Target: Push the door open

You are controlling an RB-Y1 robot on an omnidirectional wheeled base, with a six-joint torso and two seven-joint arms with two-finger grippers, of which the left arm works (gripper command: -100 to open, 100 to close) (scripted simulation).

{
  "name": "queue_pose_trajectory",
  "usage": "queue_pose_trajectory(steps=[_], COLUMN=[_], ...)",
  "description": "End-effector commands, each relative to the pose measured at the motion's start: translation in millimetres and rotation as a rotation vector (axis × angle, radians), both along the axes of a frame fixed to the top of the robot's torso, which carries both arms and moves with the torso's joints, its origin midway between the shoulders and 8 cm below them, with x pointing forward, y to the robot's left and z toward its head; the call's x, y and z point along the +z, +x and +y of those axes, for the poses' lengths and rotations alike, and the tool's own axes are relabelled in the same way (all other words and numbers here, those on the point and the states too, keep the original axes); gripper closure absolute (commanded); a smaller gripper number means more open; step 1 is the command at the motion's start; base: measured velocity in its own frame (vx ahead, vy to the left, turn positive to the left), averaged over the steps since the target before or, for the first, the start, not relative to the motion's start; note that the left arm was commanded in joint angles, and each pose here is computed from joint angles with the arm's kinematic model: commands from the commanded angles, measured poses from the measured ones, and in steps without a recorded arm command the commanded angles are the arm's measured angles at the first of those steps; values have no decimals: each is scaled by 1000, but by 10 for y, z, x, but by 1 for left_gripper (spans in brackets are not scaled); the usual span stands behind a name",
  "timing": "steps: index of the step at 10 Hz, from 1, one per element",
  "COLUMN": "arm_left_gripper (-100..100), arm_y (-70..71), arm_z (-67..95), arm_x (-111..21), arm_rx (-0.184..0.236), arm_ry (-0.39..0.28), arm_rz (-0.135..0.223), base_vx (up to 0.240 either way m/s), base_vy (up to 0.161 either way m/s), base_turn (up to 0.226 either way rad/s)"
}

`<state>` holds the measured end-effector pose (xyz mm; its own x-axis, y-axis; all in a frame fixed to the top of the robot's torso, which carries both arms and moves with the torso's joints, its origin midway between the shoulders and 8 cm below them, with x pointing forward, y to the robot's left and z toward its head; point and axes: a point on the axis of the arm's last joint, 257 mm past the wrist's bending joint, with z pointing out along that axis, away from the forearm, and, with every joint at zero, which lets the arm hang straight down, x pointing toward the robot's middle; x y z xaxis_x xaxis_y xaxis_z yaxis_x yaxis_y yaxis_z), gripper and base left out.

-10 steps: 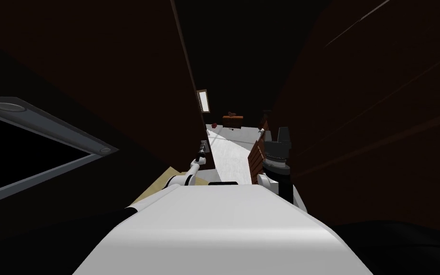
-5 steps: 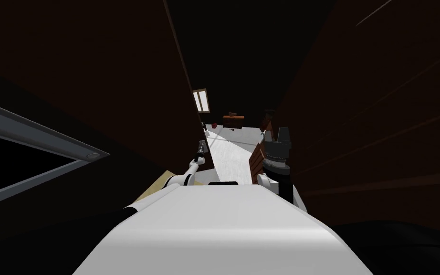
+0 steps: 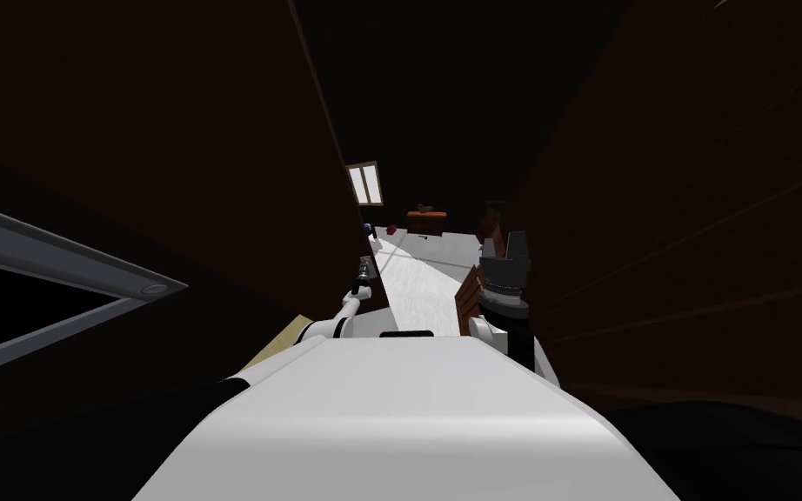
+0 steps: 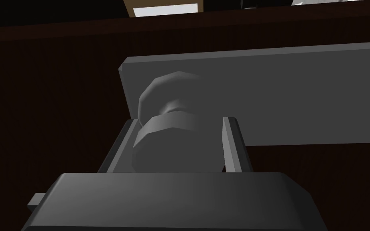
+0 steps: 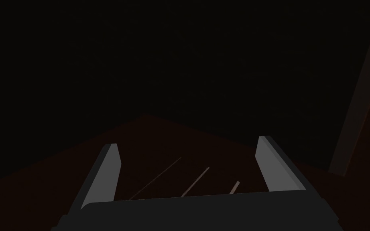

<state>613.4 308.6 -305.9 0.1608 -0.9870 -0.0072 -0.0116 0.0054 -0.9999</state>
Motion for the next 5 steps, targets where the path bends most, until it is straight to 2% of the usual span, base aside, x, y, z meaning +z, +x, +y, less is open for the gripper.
queue_pose_trajectory(steps=[1, 2, 3, 4, 5], arm_left_gripper=[100, 100, 100, 100, 100], arm_y=[-16, -47, -16, -43, -51], arm_z=[215, 213, 215, 373, 412], arm_x=[70, -23, 70, 72, 72], arm_rx=[35, 36, 35, 64, 72], arm_ry=[7, 4, 7, 6, 6], arm_rz=[-13, 7, -13, -12, -12], base_vx=[194, 125, 42, 120, 167], base_vy=[-87, -45, -6, -43, -88], base_turn=[69, 23, -1, 38, 75])
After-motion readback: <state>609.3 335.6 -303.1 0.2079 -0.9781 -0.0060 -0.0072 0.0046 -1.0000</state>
